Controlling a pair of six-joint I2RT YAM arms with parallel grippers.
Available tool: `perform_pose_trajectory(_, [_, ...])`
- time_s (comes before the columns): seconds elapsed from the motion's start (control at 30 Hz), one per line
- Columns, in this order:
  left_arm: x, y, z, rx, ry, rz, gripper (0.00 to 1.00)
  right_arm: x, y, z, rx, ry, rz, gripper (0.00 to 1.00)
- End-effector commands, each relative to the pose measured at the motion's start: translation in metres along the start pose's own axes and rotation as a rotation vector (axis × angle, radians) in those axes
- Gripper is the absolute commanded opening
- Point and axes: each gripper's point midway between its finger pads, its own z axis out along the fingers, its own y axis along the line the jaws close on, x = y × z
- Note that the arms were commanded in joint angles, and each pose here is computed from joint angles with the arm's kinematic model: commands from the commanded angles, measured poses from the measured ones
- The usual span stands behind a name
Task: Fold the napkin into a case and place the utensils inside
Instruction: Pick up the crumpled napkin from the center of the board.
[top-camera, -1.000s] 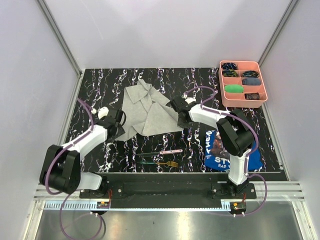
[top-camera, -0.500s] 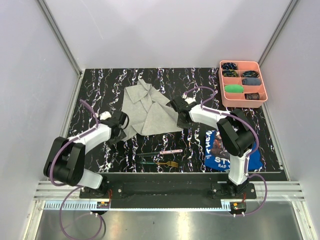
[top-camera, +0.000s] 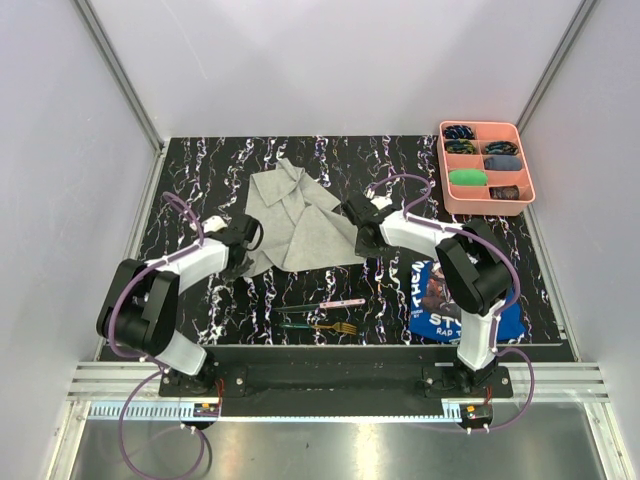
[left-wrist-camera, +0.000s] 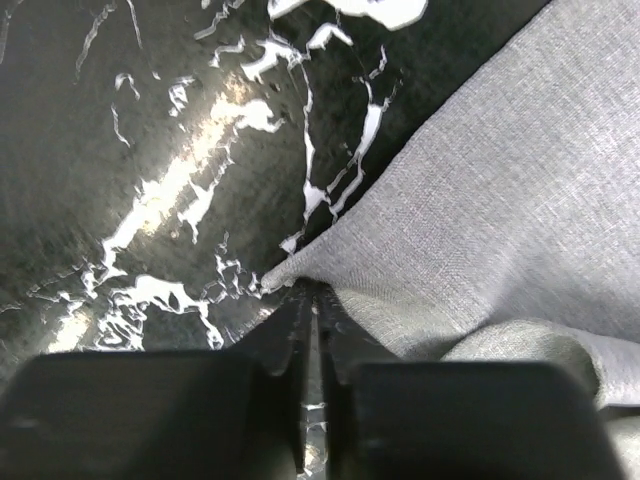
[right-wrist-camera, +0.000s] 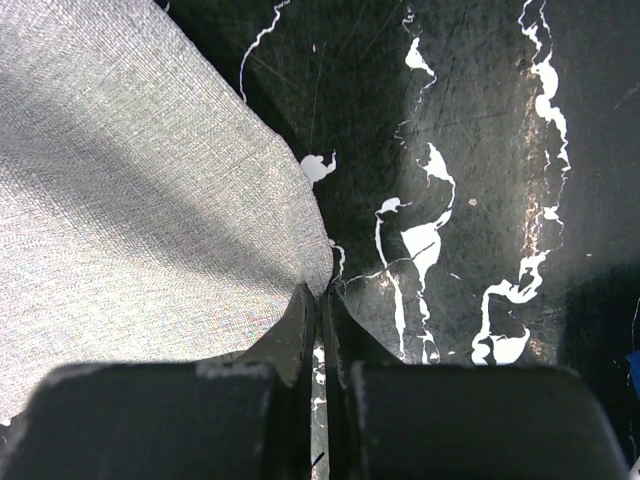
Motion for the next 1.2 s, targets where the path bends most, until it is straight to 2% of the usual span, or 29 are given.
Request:
perform_pose_trajectory(0.0, [-0.011,0.015,0.006,-0.045,-0.042,0.037,0.00,-0.008,0.003,-0.015,-0.032,-0.030,-0.012,0.00])
perform_pose_trajectory(0.23, [-0.040,0.004,-0.031,0.082,-0.139,0.043,0.00,-0.014,0.006,-0.024,-0.060,-0.048,-0.035,0.00])
perform_pose_trajectory(0.27, [-0.040,0.009,-0.036,0.076,-0.137,0.038,0.09,-0.014,0.006,-0.025,-0.066,-0.047,-0.039,0.00])
perform_pose_trajectory(0.3, [-0.041,0.013,-0.037,0.060,-0.143,0.017,0.26,-0.015,0.007,-0.026,-0.073,-0.048,-0.036,0.00])
perform_pose_trajectory(0.4, [-0.042,0.020,-0.039,0.047,-0.147,0.011,0.36,-0.013,0.009,-0.028,-0.085,-0.044,-0.035,0.00])
perform_pose_trajectory(0.6, [-0.044,0.016,-0.027,0.030,-0.100,0.042,0.38,-0.012,0.011,-0.030,-0.104,-0.037,-0.038,0.00])
perform_pose_trajectory(0.83, [-0.025,0.007,-0.010,0.021,-0.014,0.051,0.38,-0.014,0.013,-0.031,-0.109,-0.041,-0.043,0.00])
perform_pose_trajectory(0.97, [-0.017,0.008,-0.004,0.013,0.010,0.044,0.42,-0.013,0.014,-0.030,-0.111,-0.034,-0.044,0.00])
perform_pose_trajectory(1.1, [-0.011,0.008,0.002,0.012,0.029,0.039,0.51,-0.012,0.013,-0.029,-0.112,-0.032,-0.043,0.00])
perform_pose_trajectory(1.17, [-0.006,0.010,0.009,0.003,0.053,0.028,0.49,-0.011,0.012,-0.028,-0.109,-0.029,-0.047,0.00])
